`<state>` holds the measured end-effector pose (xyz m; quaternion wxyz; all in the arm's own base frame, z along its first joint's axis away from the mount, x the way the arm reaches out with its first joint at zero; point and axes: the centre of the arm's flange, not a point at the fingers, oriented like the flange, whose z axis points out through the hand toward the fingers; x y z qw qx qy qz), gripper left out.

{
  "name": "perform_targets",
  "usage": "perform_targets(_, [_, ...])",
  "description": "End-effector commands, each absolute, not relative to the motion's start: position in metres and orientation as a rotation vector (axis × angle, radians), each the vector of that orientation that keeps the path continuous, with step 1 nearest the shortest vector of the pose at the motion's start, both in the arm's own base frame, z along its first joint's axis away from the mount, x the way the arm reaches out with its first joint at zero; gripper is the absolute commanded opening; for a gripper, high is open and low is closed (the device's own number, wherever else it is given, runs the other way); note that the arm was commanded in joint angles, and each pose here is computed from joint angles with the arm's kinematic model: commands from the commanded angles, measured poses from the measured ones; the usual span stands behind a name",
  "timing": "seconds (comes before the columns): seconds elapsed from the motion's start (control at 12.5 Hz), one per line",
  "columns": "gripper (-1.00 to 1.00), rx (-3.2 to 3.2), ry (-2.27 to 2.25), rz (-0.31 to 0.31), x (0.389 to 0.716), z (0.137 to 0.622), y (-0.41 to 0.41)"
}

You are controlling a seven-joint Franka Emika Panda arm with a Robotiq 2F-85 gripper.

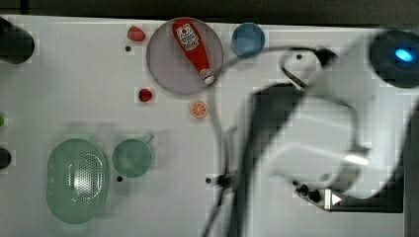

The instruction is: Pick banana from table and place on oven.

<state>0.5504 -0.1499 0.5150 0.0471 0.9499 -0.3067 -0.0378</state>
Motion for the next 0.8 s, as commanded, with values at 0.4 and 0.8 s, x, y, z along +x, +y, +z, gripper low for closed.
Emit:
perform_targets(0.4, [1.00,2.852,-1.221,0.011,0.522,0.610,0.006])
perform_targets(0.8, [1.00,2.847,-1.219,-0.004,0.524,0.605,0.006])
